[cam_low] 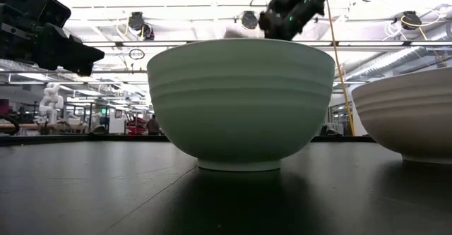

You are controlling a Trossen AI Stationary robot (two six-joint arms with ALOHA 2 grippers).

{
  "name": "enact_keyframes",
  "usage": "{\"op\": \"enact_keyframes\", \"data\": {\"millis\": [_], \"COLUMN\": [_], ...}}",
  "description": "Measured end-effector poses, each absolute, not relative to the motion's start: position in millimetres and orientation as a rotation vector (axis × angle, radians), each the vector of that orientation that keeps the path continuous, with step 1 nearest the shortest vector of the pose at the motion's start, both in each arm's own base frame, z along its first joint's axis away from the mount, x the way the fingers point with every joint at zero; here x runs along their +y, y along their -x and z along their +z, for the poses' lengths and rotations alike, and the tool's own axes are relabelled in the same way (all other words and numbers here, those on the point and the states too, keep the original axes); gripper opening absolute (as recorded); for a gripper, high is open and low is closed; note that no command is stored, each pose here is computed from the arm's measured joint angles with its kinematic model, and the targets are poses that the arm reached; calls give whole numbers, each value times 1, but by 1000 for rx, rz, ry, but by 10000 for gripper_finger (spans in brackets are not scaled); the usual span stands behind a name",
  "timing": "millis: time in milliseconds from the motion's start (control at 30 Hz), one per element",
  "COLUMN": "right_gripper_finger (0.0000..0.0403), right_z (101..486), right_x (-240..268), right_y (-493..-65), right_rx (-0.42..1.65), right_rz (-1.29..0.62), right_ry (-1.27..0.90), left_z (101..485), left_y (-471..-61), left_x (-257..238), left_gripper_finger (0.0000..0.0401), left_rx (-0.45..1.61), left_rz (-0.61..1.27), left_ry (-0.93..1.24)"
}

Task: Nest bowls inside each other
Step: Stack the dark gray bowl on the light gray bowl

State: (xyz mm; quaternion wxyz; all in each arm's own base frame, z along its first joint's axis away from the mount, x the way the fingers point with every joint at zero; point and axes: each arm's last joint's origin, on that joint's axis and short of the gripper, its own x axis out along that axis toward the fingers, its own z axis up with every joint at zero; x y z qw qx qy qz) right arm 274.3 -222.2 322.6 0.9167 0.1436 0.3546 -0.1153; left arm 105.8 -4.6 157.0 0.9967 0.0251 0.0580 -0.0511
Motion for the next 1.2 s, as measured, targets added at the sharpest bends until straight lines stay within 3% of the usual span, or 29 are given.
{"op": "enact_keyframes", "data": {"millis": [567, 1033, 1200], "right_gripper_finger": [0, 1, 2], "right_z": [376, 426, 422], "right_x": [-165, -151, -133], "right_y": [-285, -257, -250], "right_rx": [617, 613, 599], "right_rz": [-110, -196, -112], "right_ry": [-234, -153, -161], "left_z": [157, 157, 157], "left_y": [-106, -106, -106], "left_x": [-5, -5, -5], "left_gripper_finger": [31, 31, 31], "left_rx": [116, 116, 116], "left_rz": [-102, -102, -102], "left_ry": [-53, -46, -44]}}
